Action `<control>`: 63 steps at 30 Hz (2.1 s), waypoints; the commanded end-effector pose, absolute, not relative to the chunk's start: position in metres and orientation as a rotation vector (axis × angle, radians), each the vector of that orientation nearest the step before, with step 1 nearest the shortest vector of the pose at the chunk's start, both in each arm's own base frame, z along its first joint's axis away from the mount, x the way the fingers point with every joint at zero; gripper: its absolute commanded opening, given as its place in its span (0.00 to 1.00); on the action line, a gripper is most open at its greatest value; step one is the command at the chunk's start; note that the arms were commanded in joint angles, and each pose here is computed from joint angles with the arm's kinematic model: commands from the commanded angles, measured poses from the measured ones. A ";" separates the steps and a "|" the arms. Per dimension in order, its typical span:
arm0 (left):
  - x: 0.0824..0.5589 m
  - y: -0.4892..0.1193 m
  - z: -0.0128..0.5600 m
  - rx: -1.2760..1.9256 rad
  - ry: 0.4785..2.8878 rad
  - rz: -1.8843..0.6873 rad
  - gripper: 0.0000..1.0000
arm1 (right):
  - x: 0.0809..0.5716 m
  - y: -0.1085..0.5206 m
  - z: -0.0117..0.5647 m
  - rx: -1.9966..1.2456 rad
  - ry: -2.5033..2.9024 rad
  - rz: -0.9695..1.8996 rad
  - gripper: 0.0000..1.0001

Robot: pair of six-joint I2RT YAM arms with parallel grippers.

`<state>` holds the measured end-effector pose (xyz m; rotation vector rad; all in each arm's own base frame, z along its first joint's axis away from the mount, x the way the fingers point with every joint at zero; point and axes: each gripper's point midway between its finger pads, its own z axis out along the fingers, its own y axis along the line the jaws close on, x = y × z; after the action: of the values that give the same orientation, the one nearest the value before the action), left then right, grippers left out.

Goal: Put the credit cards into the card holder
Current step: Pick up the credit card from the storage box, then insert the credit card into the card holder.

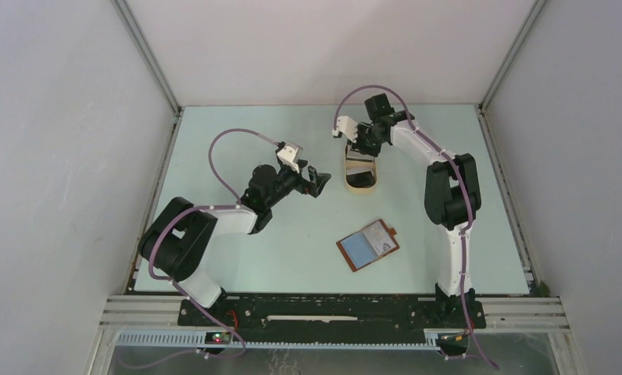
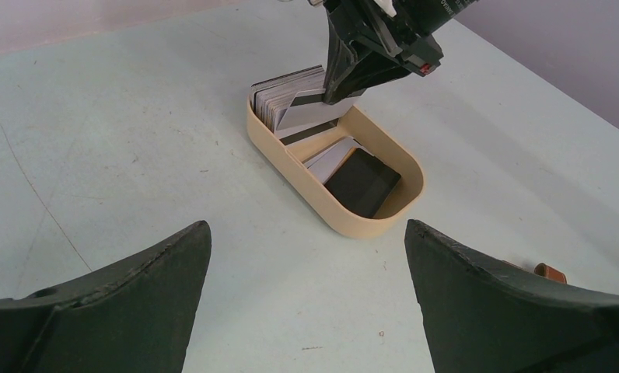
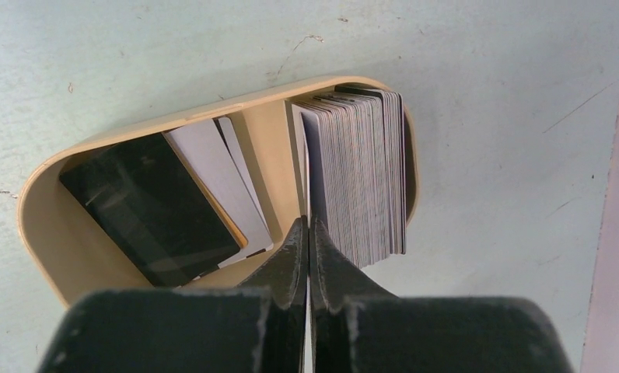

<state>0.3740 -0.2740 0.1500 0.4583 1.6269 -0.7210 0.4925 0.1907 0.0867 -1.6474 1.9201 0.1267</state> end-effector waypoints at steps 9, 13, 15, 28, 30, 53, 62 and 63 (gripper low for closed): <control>0.383 -0.278 0.172 0.444 1.557 -0.753 0.99 | 0.481 0.191 0.138 -1.637 1.817 0.180 0.00; 0.382 -0.278 0.174 0.442 1.551 -0.761 0.99 | 0.476 0.190 0.143 -1.632 1.815 0.218 0.00; 0.381 -0.278 0.175 0.442 1.544 -0.768 0.99 | 0.472 0.190 0.148 -1.624 1.810 0.239 0.00; 0.353 -0.277 0.208 0.359 1.489 -0.952 0.97 | 0.396 0.200 0.214 -1.515 1.756 0.499 0.00; 0.339 -0.278 0.214 0.348 1.489 -1.015 0.95 | 0.376 0.199 0.227 -1.485 1.750 0.557 0.00; 0.151 -0.295 0.237 0.377 1.377 -1.344 0.95 | 0.192 0.195 0.266 -1.195 1.681 1.334 0.00; 0.143 -0.317 0.235 0.332 1.331 -1.460 0.89 | 0.173 0.204 0.268 -1.078 1.598 1.582 0.00; 0.143 -0.321 0.236 0.335 1.329 -1.472 0.87 | 0.173 0.204 0.267 -1.071 1.598 1.603 0.00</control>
<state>0.1437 -0.3116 0.1939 0.3970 1.4822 -1.3737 0.1738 0.1994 0.2487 -1.1047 1.6935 1.4810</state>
